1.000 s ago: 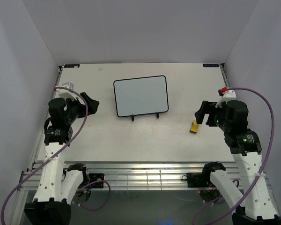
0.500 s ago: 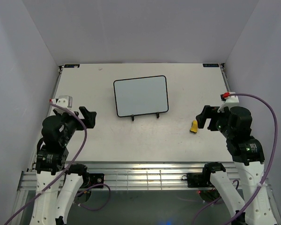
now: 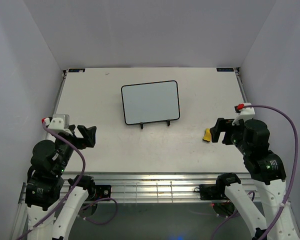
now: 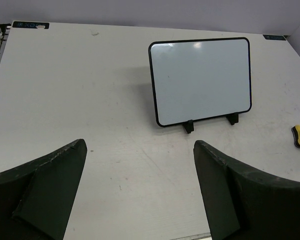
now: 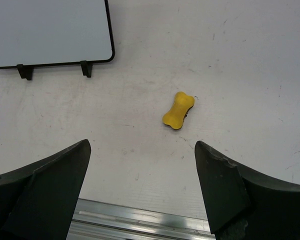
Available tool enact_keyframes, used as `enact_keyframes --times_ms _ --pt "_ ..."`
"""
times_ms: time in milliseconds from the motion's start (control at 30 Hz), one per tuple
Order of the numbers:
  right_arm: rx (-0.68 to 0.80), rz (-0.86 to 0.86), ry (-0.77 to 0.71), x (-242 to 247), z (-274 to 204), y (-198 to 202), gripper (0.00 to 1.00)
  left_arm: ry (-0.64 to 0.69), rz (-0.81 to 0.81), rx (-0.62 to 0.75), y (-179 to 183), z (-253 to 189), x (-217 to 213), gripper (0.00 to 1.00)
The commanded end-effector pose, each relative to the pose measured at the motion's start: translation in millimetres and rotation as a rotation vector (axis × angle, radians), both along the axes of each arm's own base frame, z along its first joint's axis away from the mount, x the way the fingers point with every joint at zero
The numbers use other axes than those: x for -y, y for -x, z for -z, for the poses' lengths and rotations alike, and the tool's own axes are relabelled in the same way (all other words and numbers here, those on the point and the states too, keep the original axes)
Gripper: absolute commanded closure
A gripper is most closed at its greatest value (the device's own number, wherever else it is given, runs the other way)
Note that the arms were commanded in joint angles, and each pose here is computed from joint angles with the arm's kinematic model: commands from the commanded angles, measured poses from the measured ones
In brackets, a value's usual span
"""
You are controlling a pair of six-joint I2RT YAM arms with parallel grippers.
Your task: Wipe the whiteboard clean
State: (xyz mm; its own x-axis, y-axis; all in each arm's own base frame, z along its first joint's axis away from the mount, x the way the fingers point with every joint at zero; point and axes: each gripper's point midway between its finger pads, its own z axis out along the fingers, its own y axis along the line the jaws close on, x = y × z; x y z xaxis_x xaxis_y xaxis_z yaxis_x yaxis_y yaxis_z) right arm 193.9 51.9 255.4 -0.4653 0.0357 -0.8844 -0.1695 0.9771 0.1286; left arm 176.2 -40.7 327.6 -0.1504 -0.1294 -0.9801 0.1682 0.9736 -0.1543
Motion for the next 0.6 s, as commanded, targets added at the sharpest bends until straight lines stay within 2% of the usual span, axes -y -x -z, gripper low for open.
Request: enact_keyframes --times_ms 0,567 --pt "0.063 0.029 0.031 9.0 -17.9 5.2 0.1 -0.029 -0.022 -0.039 3.1 7.7 -5.7 0.02" --pt "0.085 0.031 0.029 8.8 -20.3 4.5 0.1 -0.03 0.003 -0.035 1.7 7.7 -1.2 0.02"
